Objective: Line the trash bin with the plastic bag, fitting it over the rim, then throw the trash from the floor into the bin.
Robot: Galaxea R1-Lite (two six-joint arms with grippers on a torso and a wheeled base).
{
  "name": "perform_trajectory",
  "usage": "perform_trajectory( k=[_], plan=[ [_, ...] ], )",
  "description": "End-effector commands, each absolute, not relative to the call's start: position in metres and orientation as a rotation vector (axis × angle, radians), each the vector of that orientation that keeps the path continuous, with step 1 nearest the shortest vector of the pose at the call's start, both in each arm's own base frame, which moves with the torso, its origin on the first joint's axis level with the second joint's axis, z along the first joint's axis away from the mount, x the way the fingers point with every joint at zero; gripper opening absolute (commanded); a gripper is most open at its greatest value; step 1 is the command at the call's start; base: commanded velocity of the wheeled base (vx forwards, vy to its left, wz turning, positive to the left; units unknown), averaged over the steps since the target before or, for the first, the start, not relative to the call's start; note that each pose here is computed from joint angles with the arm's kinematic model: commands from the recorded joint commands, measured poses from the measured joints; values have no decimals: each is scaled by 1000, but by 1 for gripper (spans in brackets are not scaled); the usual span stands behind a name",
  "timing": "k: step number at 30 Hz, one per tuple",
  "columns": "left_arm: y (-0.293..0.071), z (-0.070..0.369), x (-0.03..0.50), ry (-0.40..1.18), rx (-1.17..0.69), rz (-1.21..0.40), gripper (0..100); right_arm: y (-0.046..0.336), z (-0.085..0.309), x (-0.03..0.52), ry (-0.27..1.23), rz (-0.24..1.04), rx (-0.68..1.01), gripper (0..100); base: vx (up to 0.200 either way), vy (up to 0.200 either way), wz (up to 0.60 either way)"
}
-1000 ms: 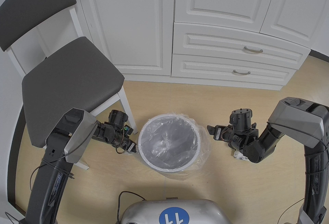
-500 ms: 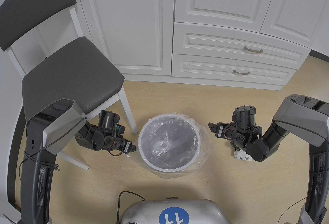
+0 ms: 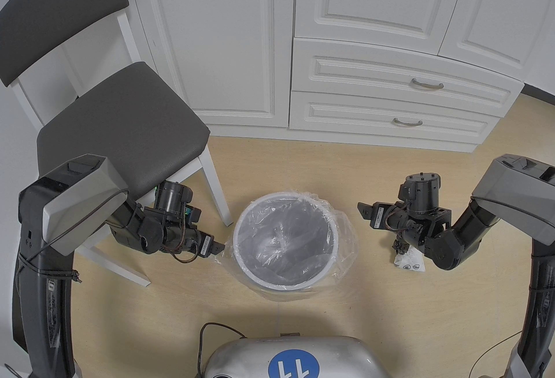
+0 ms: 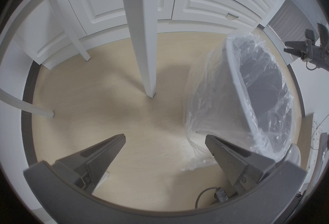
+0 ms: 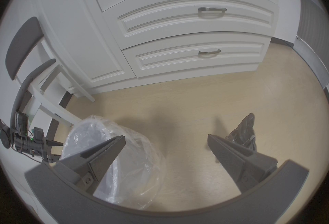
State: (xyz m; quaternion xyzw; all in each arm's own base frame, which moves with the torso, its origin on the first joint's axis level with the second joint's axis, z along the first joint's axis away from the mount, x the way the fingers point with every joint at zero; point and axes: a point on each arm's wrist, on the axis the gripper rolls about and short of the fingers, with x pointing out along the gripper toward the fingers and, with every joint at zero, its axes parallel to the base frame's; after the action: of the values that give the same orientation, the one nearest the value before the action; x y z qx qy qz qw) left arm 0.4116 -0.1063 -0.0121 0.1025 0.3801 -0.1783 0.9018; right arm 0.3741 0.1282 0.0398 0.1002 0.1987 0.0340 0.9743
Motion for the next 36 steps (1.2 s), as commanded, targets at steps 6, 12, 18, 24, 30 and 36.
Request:
perform_trajectory(
  k=[6,12,18,24,30,36],
  plan=[
    [-110,18,378,782,256,-337,100,119,64,352,377,80,151,100,0,0,0],
    [-115,25,346,742,262,-367,100,117,62,343,383,93,91,100,0,0,0],
    [-126,30,309,699,283,-403,100,112,60,327,343,112,13,100,0,0,0],
    [-140,51,258,627,243,-418,100,94,76,276,233,155,-161,100,0,0,0],
    [-125,73,204,569,210,-449,100,81,95,251,143,192,-226,100,0,0,0],
    [-96,93,153,470,64,-441,100,77,110,229,90,207,-312,100,0,0,0]
  ],
)
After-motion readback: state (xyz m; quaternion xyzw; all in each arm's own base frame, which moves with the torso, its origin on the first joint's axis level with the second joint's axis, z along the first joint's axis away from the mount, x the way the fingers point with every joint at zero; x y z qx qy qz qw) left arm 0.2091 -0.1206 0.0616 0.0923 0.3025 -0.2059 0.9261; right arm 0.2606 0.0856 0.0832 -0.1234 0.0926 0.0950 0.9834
